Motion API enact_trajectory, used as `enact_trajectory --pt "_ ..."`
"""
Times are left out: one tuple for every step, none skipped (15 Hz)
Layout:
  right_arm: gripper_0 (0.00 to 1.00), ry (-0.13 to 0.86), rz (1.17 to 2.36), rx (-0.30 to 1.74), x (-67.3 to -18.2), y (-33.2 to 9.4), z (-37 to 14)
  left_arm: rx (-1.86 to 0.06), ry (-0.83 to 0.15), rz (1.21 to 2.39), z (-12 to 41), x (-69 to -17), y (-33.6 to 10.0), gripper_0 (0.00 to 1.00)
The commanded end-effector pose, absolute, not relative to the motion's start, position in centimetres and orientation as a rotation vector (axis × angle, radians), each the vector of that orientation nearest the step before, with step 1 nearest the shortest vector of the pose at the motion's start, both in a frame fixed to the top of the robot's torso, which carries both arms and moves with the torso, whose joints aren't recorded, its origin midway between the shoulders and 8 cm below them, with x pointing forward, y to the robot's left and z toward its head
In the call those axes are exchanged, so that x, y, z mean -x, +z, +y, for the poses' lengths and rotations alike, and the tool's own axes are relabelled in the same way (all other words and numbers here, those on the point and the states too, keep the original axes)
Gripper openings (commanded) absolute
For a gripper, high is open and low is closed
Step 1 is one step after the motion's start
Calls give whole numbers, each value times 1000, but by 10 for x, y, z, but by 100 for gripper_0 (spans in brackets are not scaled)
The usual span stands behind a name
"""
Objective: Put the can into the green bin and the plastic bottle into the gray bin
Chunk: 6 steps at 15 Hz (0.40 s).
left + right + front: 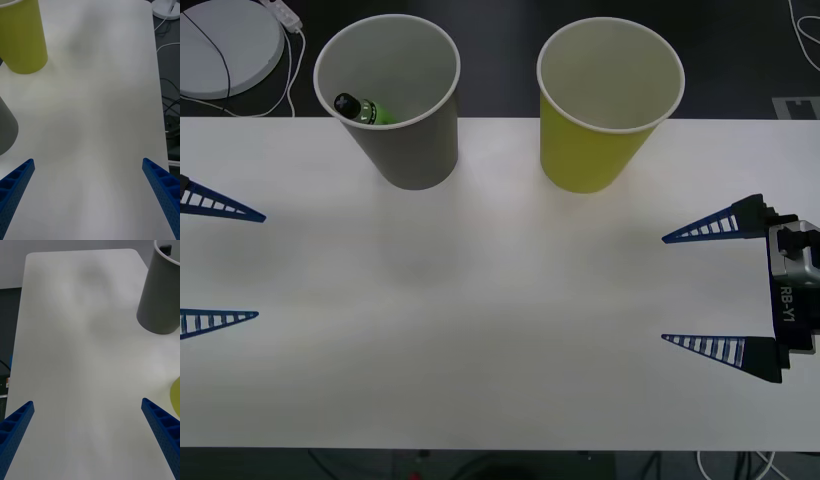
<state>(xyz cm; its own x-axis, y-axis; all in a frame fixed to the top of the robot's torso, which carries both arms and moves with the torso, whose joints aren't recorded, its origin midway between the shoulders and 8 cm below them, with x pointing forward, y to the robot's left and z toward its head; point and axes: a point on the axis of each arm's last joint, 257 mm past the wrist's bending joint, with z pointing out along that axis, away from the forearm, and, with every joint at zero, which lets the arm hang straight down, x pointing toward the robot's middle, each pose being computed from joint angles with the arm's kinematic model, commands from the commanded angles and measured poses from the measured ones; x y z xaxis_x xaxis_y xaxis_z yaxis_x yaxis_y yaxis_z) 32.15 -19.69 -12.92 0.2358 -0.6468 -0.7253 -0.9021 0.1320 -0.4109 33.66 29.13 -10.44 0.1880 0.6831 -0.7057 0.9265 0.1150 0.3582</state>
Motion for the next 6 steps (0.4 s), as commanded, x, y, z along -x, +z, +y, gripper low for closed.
enact_trajectory --pt "100 349 1487 1590 -322 -129 -197 -1640 -373 1554 291 -334 -105 100" --pt "100 349 1487 1590 -322 -129 -197 -1640 -373 1554 291 -334 -105 100" --pt "100 349 1487 1590 -322 -129 -197 -1640 -373 1554 291 -334 -105 100" --pt "100 349 1487 1590 -322 -129 -197 -1640 -373 1554 291 -334 -105 100" --pt "100 349 1487 1590 -322 -129 -197 -1640 -373 1554 291 -334 -105 100" --pt "100 349 1487 1590 -322 -129 -197 -1640 -373 1554 291 -334 -105 100"
